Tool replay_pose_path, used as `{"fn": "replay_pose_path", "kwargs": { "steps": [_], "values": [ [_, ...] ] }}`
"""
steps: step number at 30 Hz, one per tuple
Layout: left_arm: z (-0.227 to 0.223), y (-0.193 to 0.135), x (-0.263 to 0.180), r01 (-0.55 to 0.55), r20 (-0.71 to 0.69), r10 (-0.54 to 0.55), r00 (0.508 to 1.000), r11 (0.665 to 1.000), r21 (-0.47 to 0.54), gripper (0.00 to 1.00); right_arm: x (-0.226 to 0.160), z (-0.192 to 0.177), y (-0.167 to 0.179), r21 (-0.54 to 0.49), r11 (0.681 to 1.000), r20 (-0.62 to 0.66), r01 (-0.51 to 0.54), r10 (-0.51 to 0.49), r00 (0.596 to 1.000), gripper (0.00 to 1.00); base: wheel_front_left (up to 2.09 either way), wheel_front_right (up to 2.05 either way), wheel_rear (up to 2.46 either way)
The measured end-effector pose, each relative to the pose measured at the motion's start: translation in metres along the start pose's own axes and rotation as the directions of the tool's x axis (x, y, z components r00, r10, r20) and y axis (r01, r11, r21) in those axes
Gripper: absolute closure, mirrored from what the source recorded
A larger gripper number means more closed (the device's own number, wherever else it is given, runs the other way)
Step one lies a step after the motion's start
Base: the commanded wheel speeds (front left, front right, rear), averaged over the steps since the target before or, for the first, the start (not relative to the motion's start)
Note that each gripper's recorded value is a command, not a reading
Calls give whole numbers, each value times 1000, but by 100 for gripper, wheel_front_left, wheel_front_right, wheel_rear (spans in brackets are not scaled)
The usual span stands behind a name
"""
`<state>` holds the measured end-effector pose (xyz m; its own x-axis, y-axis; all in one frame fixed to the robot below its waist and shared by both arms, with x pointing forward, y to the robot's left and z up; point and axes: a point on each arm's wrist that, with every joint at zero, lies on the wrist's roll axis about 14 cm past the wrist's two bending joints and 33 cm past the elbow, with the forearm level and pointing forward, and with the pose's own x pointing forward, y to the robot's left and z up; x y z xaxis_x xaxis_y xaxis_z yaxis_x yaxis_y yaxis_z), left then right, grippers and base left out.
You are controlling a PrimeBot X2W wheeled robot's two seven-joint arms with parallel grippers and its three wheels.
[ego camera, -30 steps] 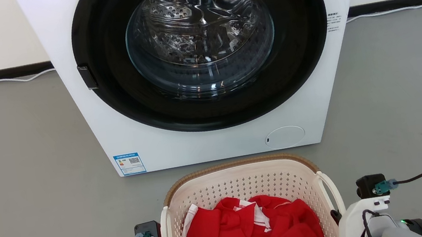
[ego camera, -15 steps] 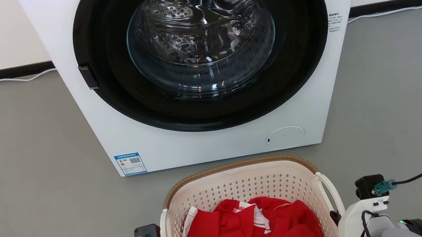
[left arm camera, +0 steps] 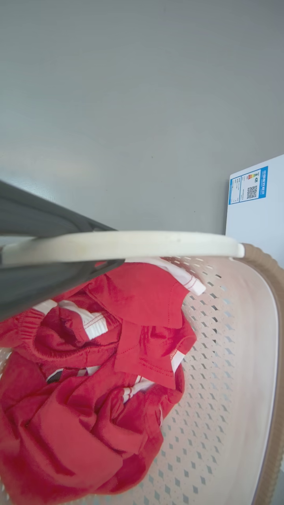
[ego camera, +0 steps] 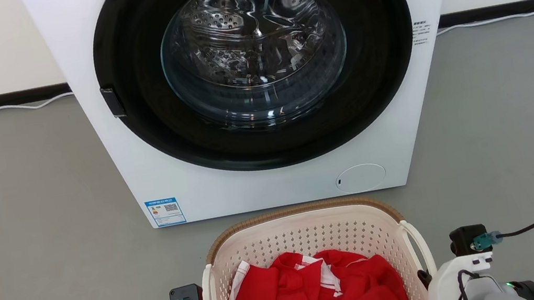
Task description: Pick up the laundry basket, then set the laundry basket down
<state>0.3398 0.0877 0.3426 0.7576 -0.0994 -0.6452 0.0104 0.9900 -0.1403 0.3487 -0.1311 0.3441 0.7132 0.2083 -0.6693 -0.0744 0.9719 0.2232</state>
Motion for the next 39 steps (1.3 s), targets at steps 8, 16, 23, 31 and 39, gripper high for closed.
{"fn": "replay_pose_path", "kwargs": {
  "steps": [8, 16, 23, 31, 39],
  "values": [
    [1, 0, -2, -1, 7, 1, 1000, 1000, -5, 100, -1, 2, 1, 0, 1000, 10, -1, 1, 1000, 100, 0, 0, 0],
    [1, 1, -3, -3, 10, 3, 1000, 1000, -15, 100, -1, 5, 3, -4, 1000, 19, -5, 5, 1000, 100, 0, 0, 0],
    [0, 2, -2, -8, 9, 8, 1000, 1000, -22, 100, 0, 4, 3, -6, 1000, 16, -7, 7, 1000, 100, 0, 0, 0],
    [7, 0, -1, -1, 24, 2, 1000, 1000, -16, 100, 0, 4, 3, -5, 1000, 21, -6, 6, 1000, 100, 0, 0, 0],
    [7, 0, 1, -1, 23, 1, 1000, 1000, -13, 100, 1, 2, 3, -6, 1000, 14, -8, 8, 1000, 100, 0, 0, 0]
  ]
}}
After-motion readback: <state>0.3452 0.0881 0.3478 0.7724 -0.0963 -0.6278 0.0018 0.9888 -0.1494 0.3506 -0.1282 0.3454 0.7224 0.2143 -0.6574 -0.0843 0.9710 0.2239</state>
